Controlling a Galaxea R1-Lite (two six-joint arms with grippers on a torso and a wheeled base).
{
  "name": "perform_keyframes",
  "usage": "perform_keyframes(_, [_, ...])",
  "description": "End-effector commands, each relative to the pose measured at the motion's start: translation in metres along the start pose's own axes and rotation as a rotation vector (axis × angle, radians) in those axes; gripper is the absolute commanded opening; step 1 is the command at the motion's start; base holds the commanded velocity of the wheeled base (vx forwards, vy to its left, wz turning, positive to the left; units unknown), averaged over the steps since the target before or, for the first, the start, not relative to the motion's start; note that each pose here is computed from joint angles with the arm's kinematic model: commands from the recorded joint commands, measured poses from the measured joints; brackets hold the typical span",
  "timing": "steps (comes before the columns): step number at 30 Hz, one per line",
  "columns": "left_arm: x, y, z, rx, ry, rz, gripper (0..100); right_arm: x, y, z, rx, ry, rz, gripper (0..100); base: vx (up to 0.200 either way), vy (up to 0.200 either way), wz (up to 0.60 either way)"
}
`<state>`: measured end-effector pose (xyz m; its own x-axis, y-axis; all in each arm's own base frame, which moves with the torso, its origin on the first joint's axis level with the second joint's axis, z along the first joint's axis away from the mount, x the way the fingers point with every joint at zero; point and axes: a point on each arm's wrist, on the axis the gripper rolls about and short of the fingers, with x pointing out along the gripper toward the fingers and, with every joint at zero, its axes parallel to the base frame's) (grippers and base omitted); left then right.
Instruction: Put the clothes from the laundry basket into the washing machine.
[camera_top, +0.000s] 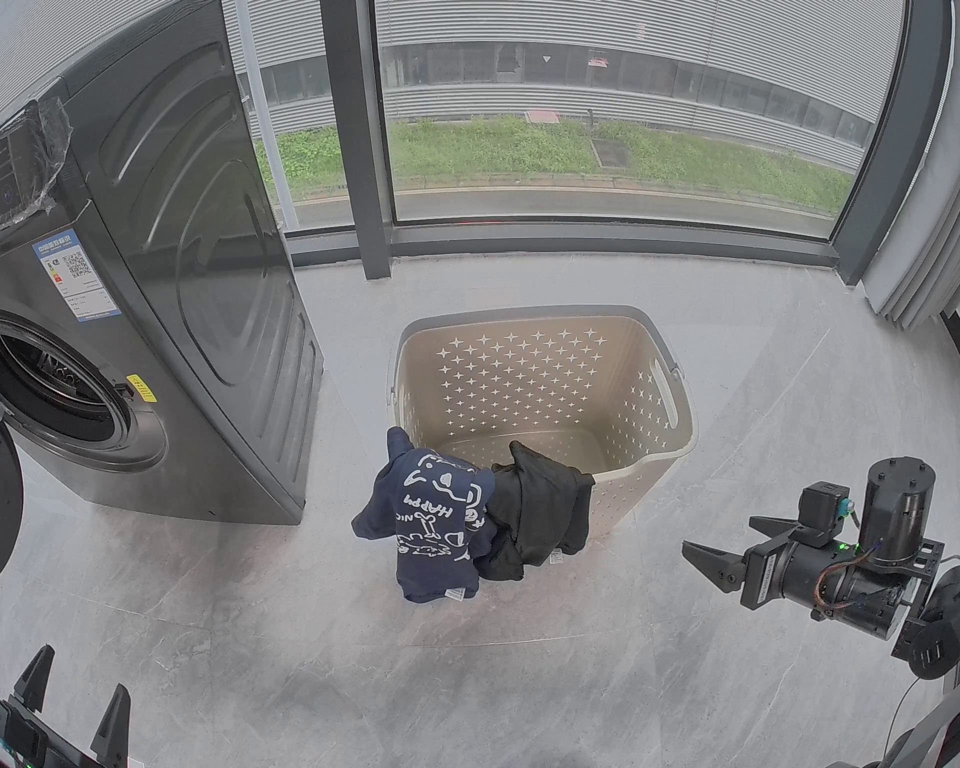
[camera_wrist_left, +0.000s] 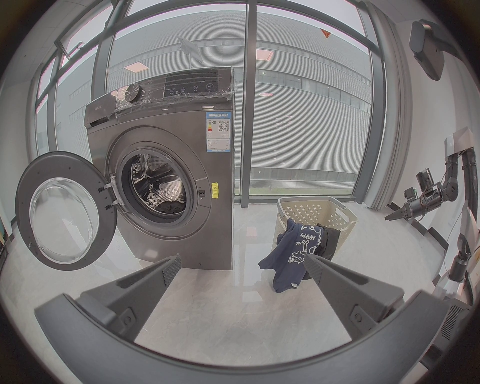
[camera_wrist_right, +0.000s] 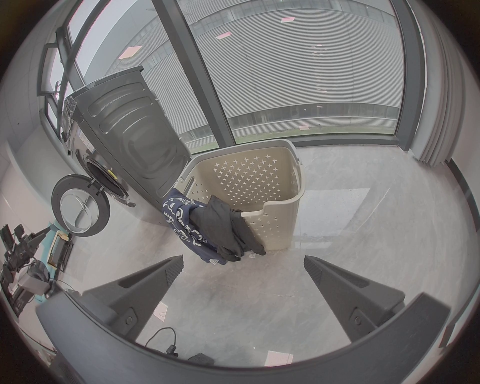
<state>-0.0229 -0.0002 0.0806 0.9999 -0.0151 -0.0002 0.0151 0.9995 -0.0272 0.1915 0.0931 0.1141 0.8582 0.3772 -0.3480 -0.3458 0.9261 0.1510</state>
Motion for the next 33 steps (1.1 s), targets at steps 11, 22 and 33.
perform_keyframes(11, [0.001, 0.0, -0.005, 0.001, 0.011, 0.0, 100, 0.03, 0.027, 0.0, 0.041, 0.023, 0.021, 100, 0.0, 0.0, 0.0])
perform_keyframes(22, [0.001, 0.0, -0.005, 0.001, 0.011, 0.0, 100, 0.054, 0.036, -0.006, 0.03, 0.058, 0.034, 100, 0.0, 0.0, 0.0])
perform_keyframes(33, [0.001, 0.0, -0.005, -0.001, 0.011, 0.0, 100, 0.097, 0.042, -0.013, 0.049, 0.08, 0.026, 100, 0.0, 0.0, 0.0])
